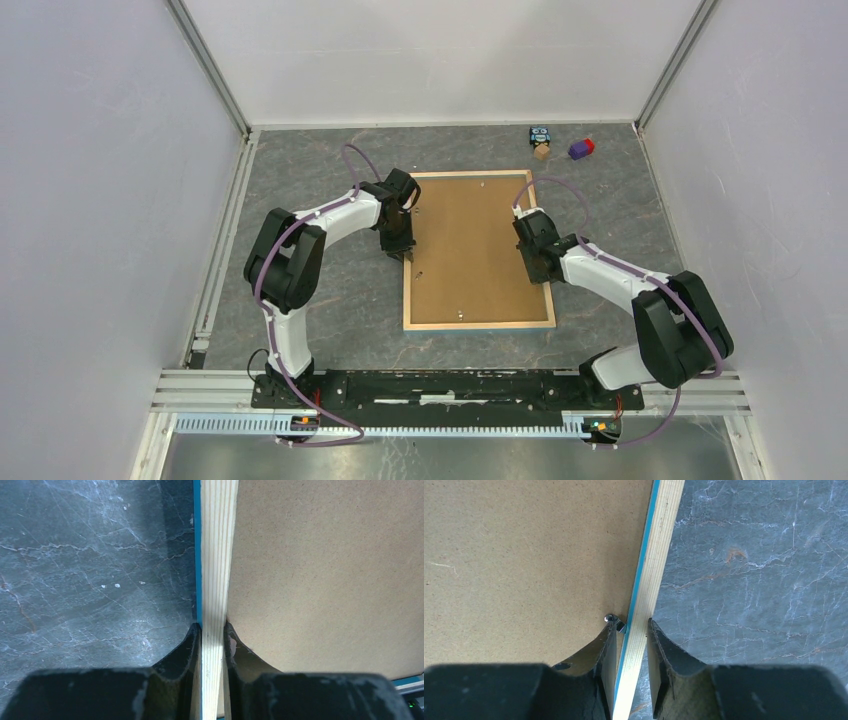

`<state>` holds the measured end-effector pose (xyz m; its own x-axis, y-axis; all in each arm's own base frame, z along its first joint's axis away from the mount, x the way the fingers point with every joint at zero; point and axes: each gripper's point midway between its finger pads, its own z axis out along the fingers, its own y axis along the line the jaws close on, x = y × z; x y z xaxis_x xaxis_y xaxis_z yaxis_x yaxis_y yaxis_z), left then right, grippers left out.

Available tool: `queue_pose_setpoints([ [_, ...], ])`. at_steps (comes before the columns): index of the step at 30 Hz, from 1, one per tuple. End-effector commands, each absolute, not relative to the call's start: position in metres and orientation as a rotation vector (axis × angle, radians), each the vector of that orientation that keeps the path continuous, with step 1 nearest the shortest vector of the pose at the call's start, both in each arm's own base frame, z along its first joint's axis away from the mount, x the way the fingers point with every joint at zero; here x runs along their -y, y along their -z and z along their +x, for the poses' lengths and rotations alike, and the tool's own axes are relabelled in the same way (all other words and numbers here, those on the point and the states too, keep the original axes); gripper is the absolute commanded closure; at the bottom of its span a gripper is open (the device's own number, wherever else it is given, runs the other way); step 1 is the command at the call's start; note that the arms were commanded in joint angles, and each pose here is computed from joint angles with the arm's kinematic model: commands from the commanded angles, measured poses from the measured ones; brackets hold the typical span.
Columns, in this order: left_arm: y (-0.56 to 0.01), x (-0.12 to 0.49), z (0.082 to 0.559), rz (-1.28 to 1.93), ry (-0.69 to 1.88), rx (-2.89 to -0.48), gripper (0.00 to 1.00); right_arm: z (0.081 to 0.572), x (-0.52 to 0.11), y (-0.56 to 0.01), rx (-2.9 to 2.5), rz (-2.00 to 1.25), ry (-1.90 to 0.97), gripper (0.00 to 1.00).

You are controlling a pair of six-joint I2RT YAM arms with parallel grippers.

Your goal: Put the photo into the frame

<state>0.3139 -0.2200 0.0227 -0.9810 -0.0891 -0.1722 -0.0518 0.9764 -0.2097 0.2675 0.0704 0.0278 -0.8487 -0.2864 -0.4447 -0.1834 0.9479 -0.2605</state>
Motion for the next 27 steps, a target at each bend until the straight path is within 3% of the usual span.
queue_pose_setpoints([
  [1,-0.018,0.205,0.32,-0.092,0.201,-2.938,0.98,0.263,-0.052,-0.016,-2.627,-0.337,0.396,0.76],
  [6,-0.018,0.204,0.321,-0.094,0.201,-2.938,0.98,0.261,-0.055,-0.013,-2.63,-0.354,0.374,0.8],
  [10,-0.018,0.204,0.321,-0.093,0.2,-2.939,0.98,0.262,-0.056,-0.011,-2.628,-0.374,0.364,0.9],
  [21,-0.018,0.204,0.321,-0.09,0.196,-2.939,0.98,0.265,-0.062,-0.014,-2.609,-0.407,0.339,1.0],
  [23,-0.018,0.204,0.321,-0.086,0.195,-2.937,0.98,0.265,-0.063,-0.018,-2.604,-0.387,0.329,0.93],
  [27,-0.023,0.203,0.325,-0.035,0.188,-2.925,0.97,0.267,-0.07,-0.039,-2.565,-0.332,0.251,0.55],
])
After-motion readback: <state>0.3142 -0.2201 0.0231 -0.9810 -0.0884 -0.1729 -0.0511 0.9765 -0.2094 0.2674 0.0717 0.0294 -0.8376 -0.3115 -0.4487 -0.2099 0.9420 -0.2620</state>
